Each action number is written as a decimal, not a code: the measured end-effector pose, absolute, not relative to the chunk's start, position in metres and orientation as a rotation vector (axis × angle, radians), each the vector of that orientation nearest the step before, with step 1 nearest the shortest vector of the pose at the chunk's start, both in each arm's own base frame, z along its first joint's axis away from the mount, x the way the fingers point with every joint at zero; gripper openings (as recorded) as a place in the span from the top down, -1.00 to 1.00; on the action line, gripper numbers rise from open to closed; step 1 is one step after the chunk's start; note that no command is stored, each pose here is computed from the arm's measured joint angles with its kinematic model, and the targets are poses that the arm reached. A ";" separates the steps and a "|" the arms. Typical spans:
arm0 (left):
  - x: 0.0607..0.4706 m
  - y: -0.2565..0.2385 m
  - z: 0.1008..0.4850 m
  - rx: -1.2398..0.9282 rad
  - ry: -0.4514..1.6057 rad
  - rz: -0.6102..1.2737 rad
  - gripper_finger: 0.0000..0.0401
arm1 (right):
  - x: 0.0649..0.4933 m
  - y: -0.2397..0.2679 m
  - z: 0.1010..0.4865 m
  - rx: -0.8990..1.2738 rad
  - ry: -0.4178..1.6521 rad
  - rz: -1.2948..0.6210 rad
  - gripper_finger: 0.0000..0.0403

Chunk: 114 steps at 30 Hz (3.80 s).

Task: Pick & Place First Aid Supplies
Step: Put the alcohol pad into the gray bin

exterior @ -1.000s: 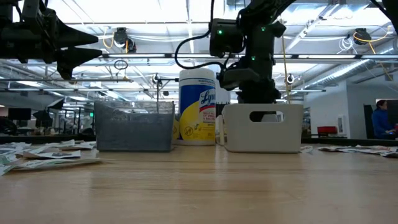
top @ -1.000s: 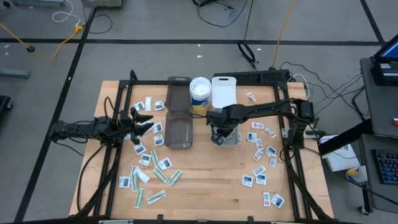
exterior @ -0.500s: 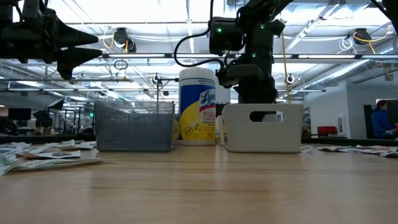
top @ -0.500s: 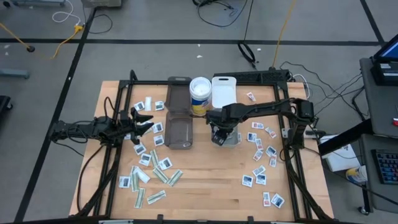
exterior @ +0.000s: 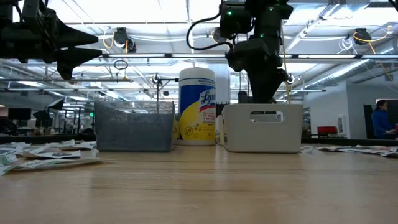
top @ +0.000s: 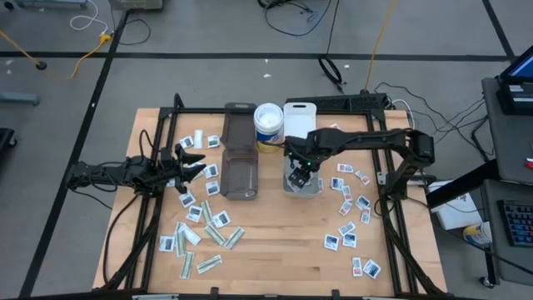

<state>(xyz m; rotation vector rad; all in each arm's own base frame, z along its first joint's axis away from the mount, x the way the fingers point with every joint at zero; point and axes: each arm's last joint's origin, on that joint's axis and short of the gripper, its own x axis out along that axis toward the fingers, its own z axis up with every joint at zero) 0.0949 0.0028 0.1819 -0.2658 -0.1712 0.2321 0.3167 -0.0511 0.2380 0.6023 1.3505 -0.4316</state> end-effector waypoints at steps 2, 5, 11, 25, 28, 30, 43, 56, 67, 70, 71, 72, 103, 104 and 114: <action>0.095 0.003 0.182 -0.266 -0.171 0.232 0.02 | 0.308 -0.050 0.238 0.623 1.347 -0.451 -0.03; 0.095 0.003 0.182 -0.266 -0.171 0.232 0.02 | 0.291 -0.050 0.236 0.670 1.347 -0.498 -0.03; 0.095 0.003 0.182 -0.266 -0.171 0.232 0.02 | 0.249 -0.051 0.229 0.751 1.337 -0.584 -0.03; 0.095 0.003 0.182 -0.266 -0.171 0.232 0.02 | 0.187 -0.060 0.204 0.851 1.339 -0.702 -0.03; 0.095 0.003 0.182 -0.266 -0.171 0.232 0.02 | 0.181 -0.058 0.190 0.856 1.365 -0.716 -0.03; 0.095 0.003 0.182 -0.266 -0.172 0.232 0.02 | 0.180 -0.057 0.181 0.867 1.365 -0.726 -0.03; 0.095 0.003 0.182 -0.266 -0.171 0.232 0.02 | 0.181 -0.056 0.147 0.861 1.341 -0.713 -0.03; 0.095 0.003 0.182 -0.266 -0.171 0.232 0.02 | 0.179 -0.056 0.139 0.844 1.364 -0.723 0.59; 0.095 0.003 0.182 -0.266 -0.171 0.232 0.02 | 0.193 -0.062 0.161 0.859 1.309 -0.678 0.99; 0.095 0.003 0.182 -0.266 -0.171 0.232 0.02 | 0.198 -0.065 0.176 0.850 1.303 -0.674 0.99; 0.095 0.003 0.182 -0.266 -0.171 0.232 0.02 | 0.198 -0.066 0.181 0.847 1.309 -0.675 0.99; 0.095 0.003 0.182 -0.266 -0.172 0.232 0.02 | 0.199 -0.068 0.186 0.845 1.320 -0.677 0.99; 0.095 0.003 0.182 -0.266 -0.171 0.232 0.02 | 0.270 -0.082 0.242 0.720 1.482 -0.551 1.00; 0.095 0.003 0.182 -0.266 -0.171 0.232 0.02 | 0.277 -0.082 0.243 0.710 1.483 -0.541 1.00; 0.095 0.003 0.182 -0.266 -0.171 0.232 0.02 | 0.318 -0.074 0.247 0.628 1.424 -0.455 1.00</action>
